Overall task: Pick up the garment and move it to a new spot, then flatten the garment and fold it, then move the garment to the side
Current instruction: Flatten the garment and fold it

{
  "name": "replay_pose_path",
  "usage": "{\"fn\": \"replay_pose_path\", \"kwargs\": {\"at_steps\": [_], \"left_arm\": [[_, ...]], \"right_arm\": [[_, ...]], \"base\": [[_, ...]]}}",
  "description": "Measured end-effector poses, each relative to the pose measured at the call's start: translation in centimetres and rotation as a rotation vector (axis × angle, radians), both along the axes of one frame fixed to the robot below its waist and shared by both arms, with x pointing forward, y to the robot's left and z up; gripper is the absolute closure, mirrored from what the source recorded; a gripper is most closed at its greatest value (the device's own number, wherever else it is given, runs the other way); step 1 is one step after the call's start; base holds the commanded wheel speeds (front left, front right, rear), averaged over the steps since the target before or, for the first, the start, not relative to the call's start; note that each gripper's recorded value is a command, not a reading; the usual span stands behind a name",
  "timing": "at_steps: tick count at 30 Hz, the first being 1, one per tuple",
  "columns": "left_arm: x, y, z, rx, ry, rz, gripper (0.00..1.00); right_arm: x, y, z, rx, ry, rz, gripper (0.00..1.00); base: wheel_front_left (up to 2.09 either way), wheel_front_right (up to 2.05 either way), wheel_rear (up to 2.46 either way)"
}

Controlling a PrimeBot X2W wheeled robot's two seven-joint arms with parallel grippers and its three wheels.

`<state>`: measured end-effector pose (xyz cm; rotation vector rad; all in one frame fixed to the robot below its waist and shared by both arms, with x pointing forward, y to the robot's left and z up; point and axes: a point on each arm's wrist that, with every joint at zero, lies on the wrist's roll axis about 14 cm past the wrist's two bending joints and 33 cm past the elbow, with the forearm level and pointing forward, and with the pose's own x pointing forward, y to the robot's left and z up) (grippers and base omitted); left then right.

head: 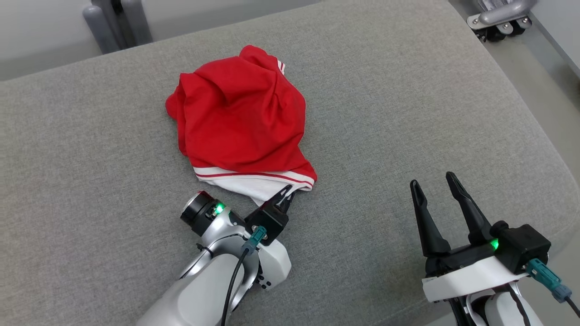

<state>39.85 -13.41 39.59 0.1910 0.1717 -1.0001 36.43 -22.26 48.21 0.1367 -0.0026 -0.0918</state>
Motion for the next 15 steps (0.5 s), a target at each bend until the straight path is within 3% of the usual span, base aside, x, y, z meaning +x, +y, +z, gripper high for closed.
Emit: {"fn": "replay_pose_path", "kwargs": {"at_steps": [7, 15], "left_arm": [[0.2, -1.3, 5.6, -0.163, -0.02, 0.014, 1.0], [1.9, -3.6, 15.1, -0.311, -0.183, -0.029, 1.0]], "right_arm": [[-0.4, 0.9, 1.2, 0.01, -0.038, 0.025, 0.0], [-2.3, 0.9, 2.2, 0.022, -0.069, 0.014, 0.0]], "base": [[0.0, 0.0, 0.0], [0.0, 0.0, 0.0]]}}
